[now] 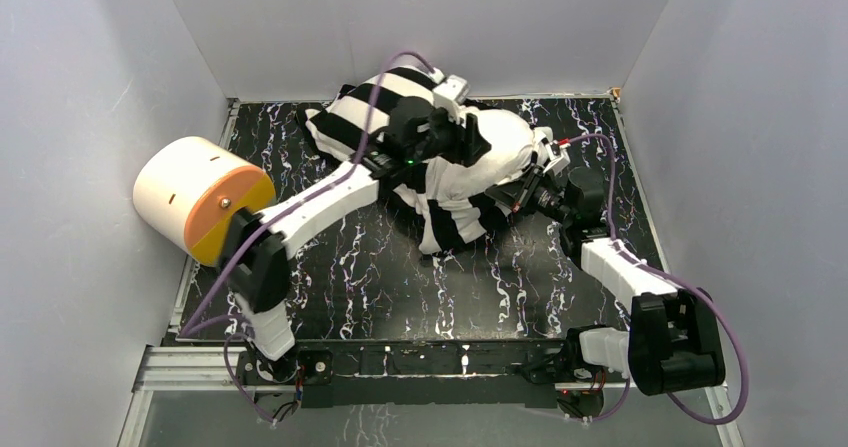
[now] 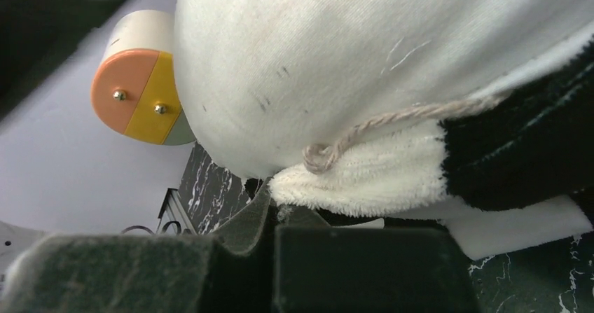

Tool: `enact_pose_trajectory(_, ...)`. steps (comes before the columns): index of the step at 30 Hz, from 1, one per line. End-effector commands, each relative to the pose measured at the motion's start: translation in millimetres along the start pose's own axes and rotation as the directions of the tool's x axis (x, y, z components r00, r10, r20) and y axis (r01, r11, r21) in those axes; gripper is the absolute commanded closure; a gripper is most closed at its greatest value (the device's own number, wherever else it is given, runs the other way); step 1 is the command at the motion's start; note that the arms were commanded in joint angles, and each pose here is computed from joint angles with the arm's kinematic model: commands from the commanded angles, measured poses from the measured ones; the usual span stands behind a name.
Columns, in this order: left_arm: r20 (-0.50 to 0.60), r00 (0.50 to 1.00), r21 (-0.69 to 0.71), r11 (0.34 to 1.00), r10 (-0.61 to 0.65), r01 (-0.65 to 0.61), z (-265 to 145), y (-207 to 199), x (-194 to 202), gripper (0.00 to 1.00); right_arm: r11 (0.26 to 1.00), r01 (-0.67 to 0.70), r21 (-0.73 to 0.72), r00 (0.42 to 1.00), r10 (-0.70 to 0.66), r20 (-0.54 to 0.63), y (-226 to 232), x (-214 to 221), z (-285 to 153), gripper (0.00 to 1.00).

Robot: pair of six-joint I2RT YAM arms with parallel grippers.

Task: Put the pillow into the pillowcase
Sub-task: Stuff the pillow into the pillowcase.

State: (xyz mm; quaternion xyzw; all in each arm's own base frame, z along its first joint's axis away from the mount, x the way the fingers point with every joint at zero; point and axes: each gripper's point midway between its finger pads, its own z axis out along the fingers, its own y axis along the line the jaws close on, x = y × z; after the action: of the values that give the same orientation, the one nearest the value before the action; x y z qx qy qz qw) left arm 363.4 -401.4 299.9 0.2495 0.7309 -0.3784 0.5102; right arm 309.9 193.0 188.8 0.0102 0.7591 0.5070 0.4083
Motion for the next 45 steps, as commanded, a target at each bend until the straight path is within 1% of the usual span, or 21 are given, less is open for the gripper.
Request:
enact_pose_trajectory(1, -0.213, 0.977, -0.122, 0.991, 0.030, -0.057, 52.5, 60.0, 99.8, 0.52, 0.990, 0.135, -0.032, 0.987, -0.131, 0.098, 29.8, -30.3, -9.3, 1.00)
enact_pose_trajectory(3, -0.339, 0.941, -0.180, 0.982, -0.012, -0.052, 61.5, 89.7, 166.5, 0.59, 0.990, 0.139, 0.023, 0.978, -0.141, 0.155, 29.9, -41.9, -19.2, 1.00)
enact_pose_trajectory(4, -0.398, 0.916, -0.219, 0.974, -0.038, -0.055, 57.8, 102.2, 199.9, 0.61, 0.988, 0.149, 0.038, 0.969, -0.153, 0.194, 34.4, -50.6, -26.7, 1.00)
enact_pose_trajectory(6, -0.508, 0.856, -0.304, 0.950, -0.099, -0.070, 33.1, 125.0, 266.2, 0.63, 0.983, 0.177, 0.054, 0.947, -0.185, 0.263, 50.4, -72.3, -43.8, 1.00)
enact_pose_trajectory(8, -0.578, 0.801, -0.379, 0.920, -0.153, -0.098, -1.0, 141.4, 321.3, 0.65, 0.978, 0.200, 0.062, 0.925, -0.209, 0.318, 66.3, -91.0, -58.0, 1.00)
enact_pose_trajectory(11, -0.676, 0.705, -0.424, 0.896, -0.215, -0.133, -41.5, 146.3, 376.9, 0.67, 0.979, 0.204, 0.030, 0.903, -0.200, 0.381, 90.0, -107.0, -71.1, 1.00)
enact_pose_trajectory(14, -0.723, 0.645, -0.458, 0.870, -0.246, -0.182, -74.5, 146.0, 400.7, 0.69, 0.984, 0.179, -0.024, 0.896, -0.153, 0.417, 103.3, -117.8, -70.9, 1.00)
enact_pose_trajectory(17, -0.729, 0.628, -0.487, 0.852, -0.273, -0.194, -100.5, 145.5, 410.4, 0.71, 0.985, 0.164, -0.057, 0.899, -0.125, 0.420, 104.3, -131.1, -59.9, 1.00)
enact_pose_trajectory(18, -0.733, 0.620, -0.490, 0.850, -0.281, -0.194, -107.1, 144.4, 414.1, 0.71, 0.982, 0.174, -0.068, 0.908, -0.133, 0.397, 103.7, -131.3, -53.3, 1.00)
enact_pose_trajectory(20, -0.733, 0.608, -0.497, 0.851, -0.305, -0.173, -115.8, 138.4, 419.7, 0.71, 0.987, 0.148, -0.065, 0.953, -0.125, 0.275, 90.9, -110.2, -30.0, 1.00)
enact_pose_trajectory(21, -0.721, 0.617, -0.497, 0.856, -0.315, -0.143, -116.1, 132.8, 419.4, 0.71, 0.990, 0.134, -0.042, 0.971, -0.123, 0.203, 78.0, -92.7, -21.3, 1.00)
enact_pose_trajectory(22, -0.698, 0.639, -0.488, 0.868, -0.324, -0.093, -112.0, 124.7, 417.2, 0.70, 0.993, 0.116, 0.001, 0.984, -0.115, 0.133, 60.7, -70.9, -16.1, 1.00)
enact_pose_trajectory(24, -0.638, 0.690, -0.446, 0.894, -0.343, 0.033, -98.8, 104.9, 407.5, 0.69, 0.991, 0.059, 0.120, 0.996, -0.067, 0.064, 22.3, -39.7, -19.9, 1.00)
enact_pose_trajectory(26, -0.609, 0.712, -0.412, 0.907, -0.349, 0.093, -85.5, 93.0, 395.9, 0.67, 0.973, 0.032, 0.229, 0.997, -0.048, 0.067, -4.4, -26.4, -31.5, 0.85)
enact_pose_trajectory(27, -0.608, 0.712, -0.401, 0.910, -0.351, 0.107, -80.5, 89.3, 392.0, 0.67, 0.958, 0.019, 0.285, 0.997, -0.041, 0.070, -13.9, -23.4, -37.6, 0.75)
enact_pose_trajectory(28, -0.604, 0.717, -0.388, 0.914, -0.347, 0.116, -74.8, 86.3, 386.2, 0.66, 0.942, 0.018, 0.334, 0.995, -0.052, 0.091, -18.5, -28.7, -42.9, 0.67)
enact_pose_trajectory(31, -0.582, 0.741, -0.358, 0.924, -0.335, 0.137, -65.0, 80.1, 371.3, 0.66, 0.877, -0.002, 0.481, 0.985, -0.081, 0.152, -32.2, -49.5, -59.8, 0.55)
enact_pose_trajectory(33, -0.585, 0.743, -0.354, 0.926, -0.326, 0.128, -63.6, 80.6, 368.9, 0.66, 0.851, -0.036, 0.524, 0.975, -0.086, 0.206, -32.3, -66.2, -67.2, 0.52)
enact_pose_trajectory(36, -0.583, 0.746, -0.358, 0.926, -0.323, 0.121, -61.8, 82.2, 367.5, 0.65, 0.836, -0.074, 0.543, 0.966, -0.076, 0.249, -28.5, -77.5, -71.3, 0.48)
enact_pose_trajectory(39, -0.573, 0.751, -0.353, 0.926, -0.327, 0.135, -59.4, 79.8, 367.0, 0.65, 0.769, -0.164, 0.618, 0.956, -0.029, 0.290, -46.0, -74.3, -81.7, 0.47)
enact_pose_trajectory(45, -0.578, 0.744, -0.354, 0.924, -0.335, 0.141, -59.5, 78.4, 373.9, 0.64, 0.764, -0.158, 0.626, 0.971, 0.004, 0.240, -59.6, -61.3, -72.4, 0.50)
